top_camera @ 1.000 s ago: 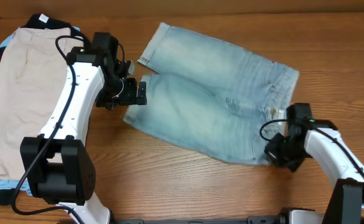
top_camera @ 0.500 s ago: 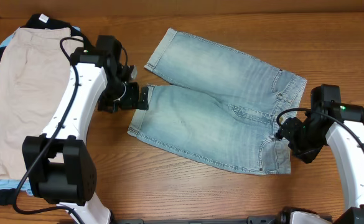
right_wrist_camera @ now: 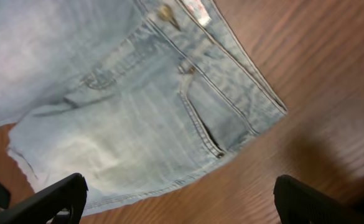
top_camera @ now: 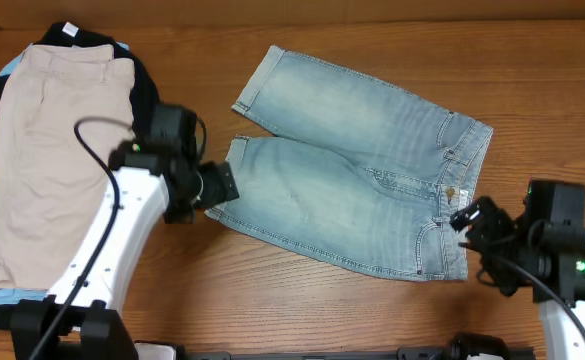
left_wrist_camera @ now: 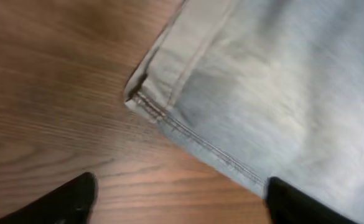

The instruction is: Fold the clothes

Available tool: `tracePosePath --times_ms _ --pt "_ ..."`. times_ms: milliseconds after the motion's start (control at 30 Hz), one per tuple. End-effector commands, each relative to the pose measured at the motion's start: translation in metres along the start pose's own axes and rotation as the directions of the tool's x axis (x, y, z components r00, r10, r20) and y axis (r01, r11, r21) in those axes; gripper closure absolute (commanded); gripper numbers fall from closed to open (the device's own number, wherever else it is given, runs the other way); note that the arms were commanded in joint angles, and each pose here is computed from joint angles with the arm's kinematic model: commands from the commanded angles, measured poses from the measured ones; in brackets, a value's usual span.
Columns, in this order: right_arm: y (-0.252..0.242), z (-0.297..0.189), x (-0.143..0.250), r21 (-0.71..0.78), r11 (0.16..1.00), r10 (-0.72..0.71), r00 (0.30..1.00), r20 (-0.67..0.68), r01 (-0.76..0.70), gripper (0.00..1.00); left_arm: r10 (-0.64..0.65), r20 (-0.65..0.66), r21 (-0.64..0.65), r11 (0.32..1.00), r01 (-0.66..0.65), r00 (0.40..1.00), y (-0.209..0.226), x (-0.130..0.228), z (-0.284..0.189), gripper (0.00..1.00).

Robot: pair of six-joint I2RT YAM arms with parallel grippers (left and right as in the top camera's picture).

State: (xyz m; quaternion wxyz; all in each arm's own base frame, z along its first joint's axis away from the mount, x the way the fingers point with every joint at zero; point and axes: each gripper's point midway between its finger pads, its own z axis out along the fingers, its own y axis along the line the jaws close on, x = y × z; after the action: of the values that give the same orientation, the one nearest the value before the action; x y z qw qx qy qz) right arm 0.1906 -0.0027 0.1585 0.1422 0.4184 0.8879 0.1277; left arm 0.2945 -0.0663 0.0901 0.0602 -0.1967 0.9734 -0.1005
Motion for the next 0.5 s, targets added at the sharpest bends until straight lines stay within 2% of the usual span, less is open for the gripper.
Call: tracePosePath --times_ms 0,133,200,300,367,467 --pt "-0.014 0.014 0.009 0.048 0.998 0.045 0.998 -0.034 -0.043 0.0 -0.26 -0.005 -0.082 0.963 0.259 0.966 0.025 0.014 0.03 0.3" --pt "-0.018 0.027 0.009 0.067 0.995 0.078 0.996 -0.042 -0.075 0.01 -0.394 0.065 -0.08 0.914 0.398 0.917 0.035 0.01 0.049 0.3" --pt "-0.019 0.034 0.007 0.069 0.995 0.081 0.996 -0.038 -0.078 0.02 -0.417 0.093 -0.058 0.904 0.423 0.904 0.035 0.005 0.055 0.25" --pt "-0.027 0.047 0.008 0.101 0.99 0.107 0.993 -0.039 -0.102 0.04 -0.415 0.111 -0.03 0.907 0.42 0.903 0.034 0.0 0.064 0.27" --pt "-0.033 0.055 0.012 0.125 0.985 0.129 0.99 -0.055 -0.121 0.05 -0.415 0.109 -0.033 0.907 0.421 0.903 0.035 0.0 0.069 0.32" --pt "-0.04 0.065 0.018 0.153 0.98 0.143 0.987 -0.077 -0.13 0.09 -0.415 0.11 -0.032 0.907 0.42 0.903 0.034 -0.003 0.076 0.46"
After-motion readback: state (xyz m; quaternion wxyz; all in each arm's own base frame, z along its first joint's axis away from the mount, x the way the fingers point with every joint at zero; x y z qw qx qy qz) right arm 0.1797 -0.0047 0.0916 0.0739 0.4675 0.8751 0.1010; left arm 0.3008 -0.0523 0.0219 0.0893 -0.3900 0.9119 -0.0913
